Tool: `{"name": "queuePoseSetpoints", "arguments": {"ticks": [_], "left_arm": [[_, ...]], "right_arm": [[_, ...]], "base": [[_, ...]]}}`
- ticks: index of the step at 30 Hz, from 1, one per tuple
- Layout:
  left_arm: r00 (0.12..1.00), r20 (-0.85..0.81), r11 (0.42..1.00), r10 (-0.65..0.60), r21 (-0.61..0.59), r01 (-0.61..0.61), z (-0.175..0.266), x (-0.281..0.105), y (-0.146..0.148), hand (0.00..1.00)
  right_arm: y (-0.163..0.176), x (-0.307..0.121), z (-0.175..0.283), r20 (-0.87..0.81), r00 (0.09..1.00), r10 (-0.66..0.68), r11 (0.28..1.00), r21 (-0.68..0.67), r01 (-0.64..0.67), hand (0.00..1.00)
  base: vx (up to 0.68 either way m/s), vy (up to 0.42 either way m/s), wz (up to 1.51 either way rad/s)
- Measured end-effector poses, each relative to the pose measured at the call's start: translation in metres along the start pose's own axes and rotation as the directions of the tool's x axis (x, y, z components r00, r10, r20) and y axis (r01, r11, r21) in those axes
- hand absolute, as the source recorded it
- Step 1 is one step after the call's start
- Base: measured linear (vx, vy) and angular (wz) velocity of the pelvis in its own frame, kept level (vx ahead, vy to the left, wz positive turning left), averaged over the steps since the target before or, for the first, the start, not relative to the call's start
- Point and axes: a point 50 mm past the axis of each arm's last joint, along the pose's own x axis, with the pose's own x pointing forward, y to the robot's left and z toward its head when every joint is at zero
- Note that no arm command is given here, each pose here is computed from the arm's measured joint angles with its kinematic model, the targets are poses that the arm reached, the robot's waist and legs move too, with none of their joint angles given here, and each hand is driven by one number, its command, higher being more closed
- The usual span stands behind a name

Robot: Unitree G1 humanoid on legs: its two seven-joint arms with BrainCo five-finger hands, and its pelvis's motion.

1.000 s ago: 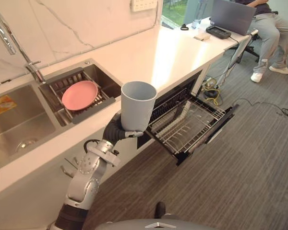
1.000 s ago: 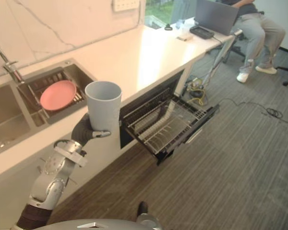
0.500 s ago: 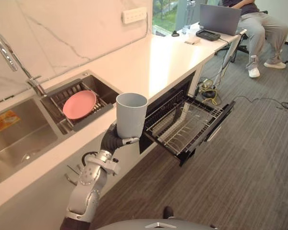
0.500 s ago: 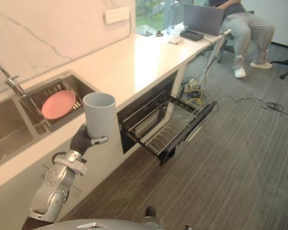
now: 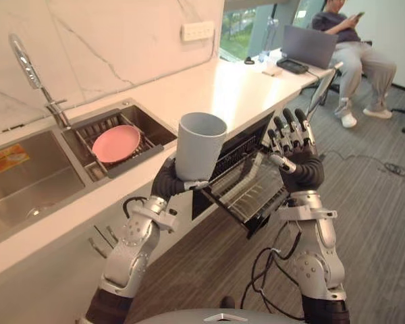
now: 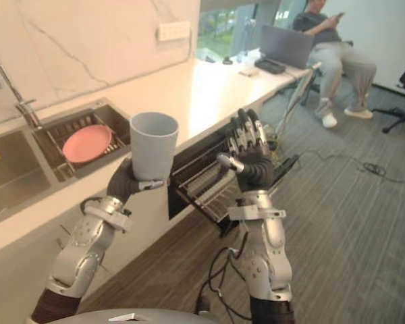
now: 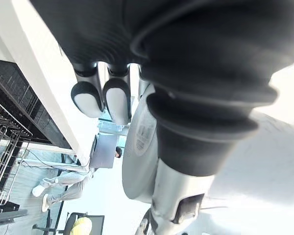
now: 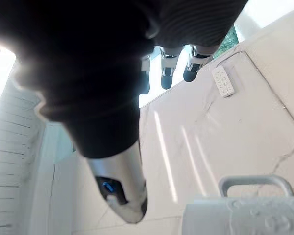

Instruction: Walk over to the sink, pick up the cup, carry it to the dishwasher, place the cup inside the dishwasher, then close the dishwasher door

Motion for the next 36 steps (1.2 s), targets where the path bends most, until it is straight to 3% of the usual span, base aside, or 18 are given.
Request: {"name": "queuePoseSetpoints", "arguments": {"ticks": [10,24,36], "left_arm": [[0.998,-0.002,0.995,-0.066,0.08,0.066,0.0,0.019,-0.017,1.0],[1.0,-0.015,0.992,0.017,0.127,-0.014,-0.005,0.03,-0.013,1.0],[0.992,0.008,0.984,0.126,0.124,-0.126,-0.001,0.032,0.0,1.0]], "right_arm": [[0.032,0.025,-0.006,-0.002,0.988,0.152,0.986,0.071,-0.151,0.0],[0.037,0.034,-0.014,-0.042,0.982,0.184,0.982,0.06,-0.181,0.0],[0.042,0.037,-0.016,-0.067,0.977,0.202,0.977,-0.056,-0.206,0.0]], "base": [[0.01,-0.002,0.05],[0.0,-0.002,0.0],[0.0,0.0,0.0]]}}
